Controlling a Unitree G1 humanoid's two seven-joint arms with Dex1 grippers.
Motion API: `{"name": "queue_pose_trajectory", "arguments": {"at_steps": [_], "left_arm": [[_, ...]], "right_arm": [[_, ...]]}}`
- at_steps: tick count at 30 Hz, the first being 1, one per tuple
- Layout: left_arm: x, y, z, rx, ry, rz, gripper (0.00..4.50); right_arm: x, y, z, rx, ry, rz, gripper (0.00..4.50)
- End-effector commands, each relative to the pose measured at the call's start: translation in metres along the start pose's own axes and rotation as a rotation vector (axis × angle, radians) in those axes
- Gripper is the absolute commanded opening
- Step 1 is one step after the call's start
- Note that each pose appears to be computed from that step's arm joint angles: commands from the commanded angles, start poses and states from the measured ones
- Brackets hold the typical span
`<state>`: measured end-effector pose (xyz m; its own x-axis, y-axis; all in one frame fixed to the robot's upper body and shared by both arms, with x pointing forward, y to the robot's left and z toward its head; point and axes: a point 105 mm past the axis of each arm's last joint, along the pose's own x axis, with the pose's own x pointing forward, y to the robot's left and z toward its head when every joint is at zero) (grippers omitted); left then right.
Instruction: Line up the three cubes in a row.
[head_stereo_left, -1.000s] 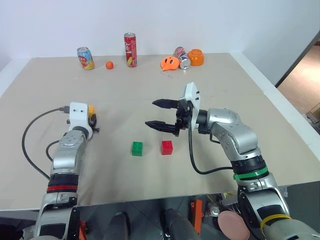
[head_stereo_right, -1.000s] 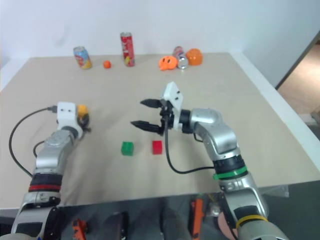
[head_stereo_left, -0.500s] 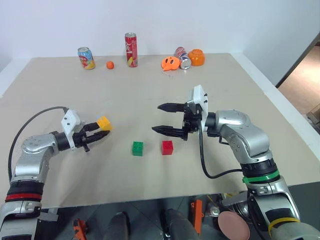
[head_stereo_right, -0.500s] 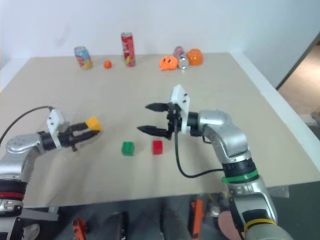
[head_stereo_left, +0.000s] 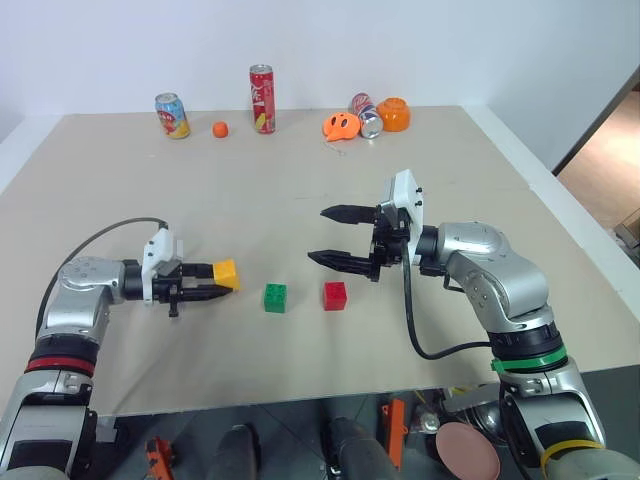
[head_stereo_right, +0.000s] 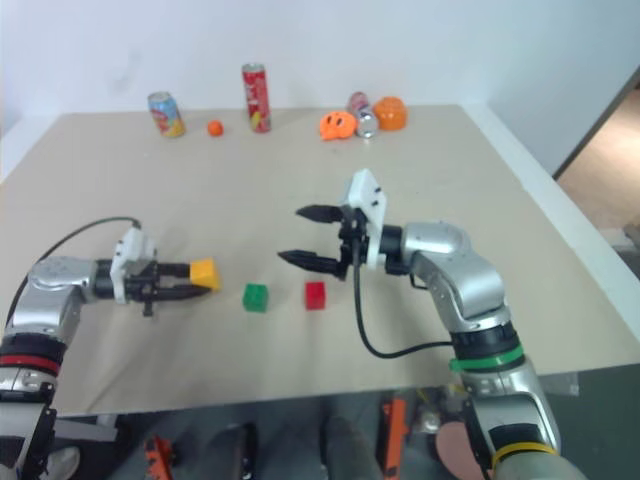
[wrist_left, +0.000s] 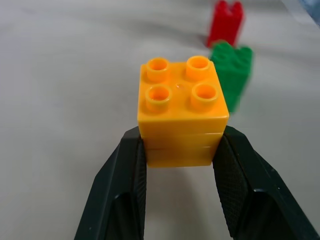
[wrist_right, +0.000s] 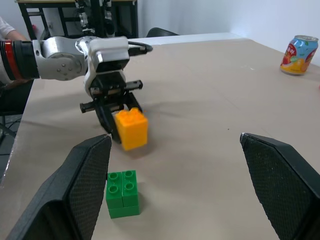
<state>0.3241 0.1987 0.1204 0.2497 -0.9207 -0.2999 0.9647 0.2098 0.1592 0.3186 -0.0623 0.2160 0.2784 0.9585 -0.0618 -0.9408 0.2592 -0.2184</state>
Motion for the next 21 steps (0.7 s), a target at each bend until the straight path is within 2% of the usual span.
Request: {"name": "queue_pose_trajectory", "arguments": {"at_steps": [1,11,21], "left_arm": [[-0.003,0.0,0.0,0.061,0.047,-0.046,1.3],[0.011,0.004,-0.006,0.086,0.076,-0.102,1.3],[0.01,0.003,-0.014,0.099,0.114,-0.121,1.3]], "right_arm": [[-0.005,0.002,0.015,-0.045,-0.037,-0.01,4.27],[-0.008,0.003,0.014,-0.04,-0.034,-0.029,4.27],[-0.01,0.002,0.014,-0.041,-0.03,-0.043,4.27]]}}
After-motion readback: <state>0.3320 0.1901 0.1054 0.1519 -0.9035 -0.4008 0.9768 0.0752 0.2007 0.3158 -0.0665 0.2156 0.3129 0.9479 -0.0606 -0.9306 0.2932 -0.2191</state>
